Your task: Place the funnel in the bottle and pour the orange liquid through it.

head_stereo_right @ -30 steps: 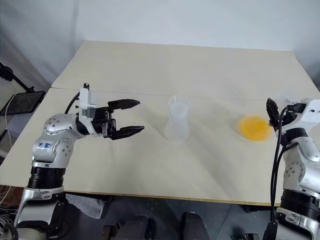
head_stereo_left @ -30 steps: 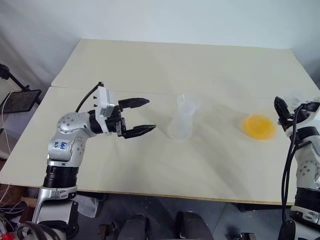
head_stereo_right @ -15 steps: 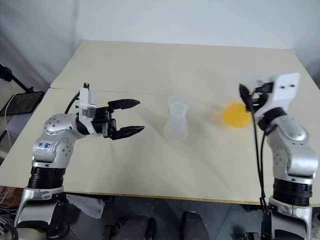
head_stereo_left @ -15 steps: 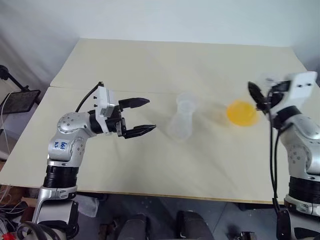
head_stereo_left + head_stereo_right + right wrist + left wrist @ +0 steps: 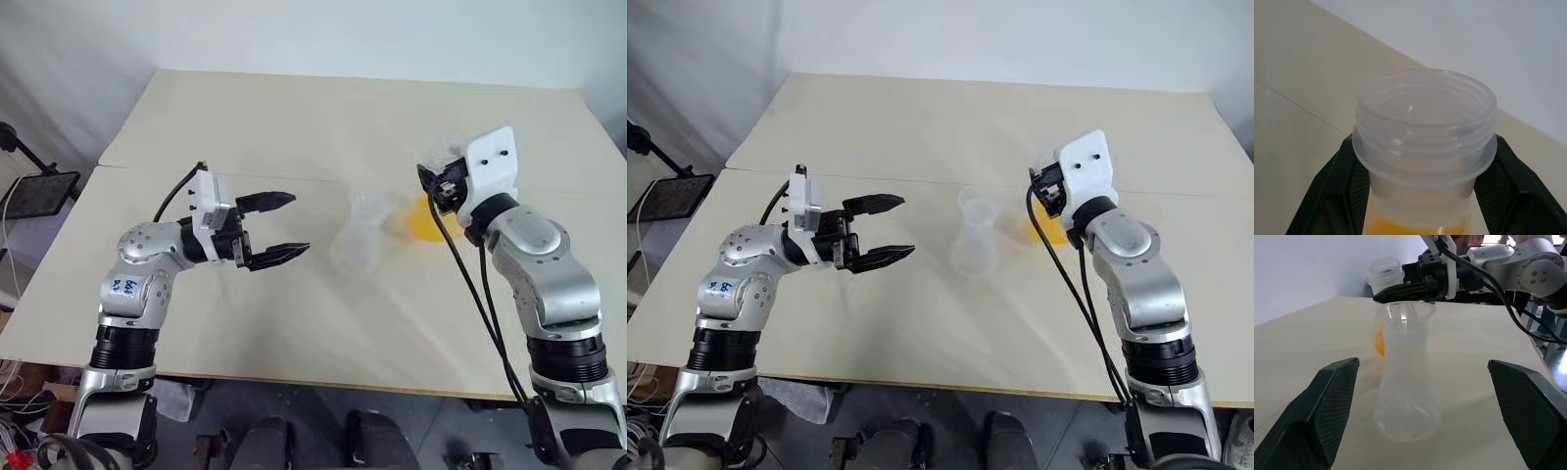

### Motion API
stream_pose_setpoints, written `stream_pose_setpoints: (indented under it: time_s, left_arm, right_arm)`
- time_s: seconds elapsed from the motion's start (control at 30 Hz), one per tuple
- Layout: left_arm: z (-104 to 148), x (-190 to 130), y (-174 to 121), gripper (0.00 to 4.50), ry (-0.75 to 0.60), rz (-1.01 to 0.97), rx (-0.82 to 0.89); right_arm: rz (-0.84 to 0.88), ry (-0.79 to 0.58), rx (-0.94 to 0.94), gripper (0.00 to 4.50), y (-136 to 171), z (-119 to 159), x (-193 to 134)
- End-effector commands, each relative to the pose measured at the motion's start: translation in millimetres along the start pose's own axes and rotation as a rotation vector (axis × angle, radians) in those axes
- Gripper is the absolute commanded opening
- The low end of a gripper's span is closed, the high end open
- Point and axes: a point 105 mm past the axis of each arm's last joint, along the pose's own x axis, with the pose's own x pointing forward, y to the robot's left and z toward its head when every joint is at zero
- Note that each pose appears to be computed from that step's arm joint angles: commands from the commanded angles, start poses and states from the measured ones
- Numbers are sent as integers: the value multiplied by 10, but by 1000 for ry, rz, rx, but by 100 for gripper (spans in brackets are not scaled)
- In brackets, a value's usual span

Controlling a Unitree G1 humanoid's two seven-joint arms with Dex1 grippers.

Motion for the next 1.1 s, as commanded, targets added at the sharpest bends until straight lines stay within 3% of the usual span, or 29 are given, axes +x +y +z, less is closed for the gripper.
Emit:
stream_pose_setpoints:
  time_s: [0.03,0.7,1.1]
  left_arm:
    - [68,26,-5,450,-11,-1,46]
    - [40,107,-15,450,-21,-11,48]
    - [43,133,3,450,-26,-9,51]
  right_arm:
    - [-14,-113,-141,244,-30,315,-50]
    - [84,-233,-578,244,314,547,-141]
    - [75,-262,-844,244,334,560,-166]
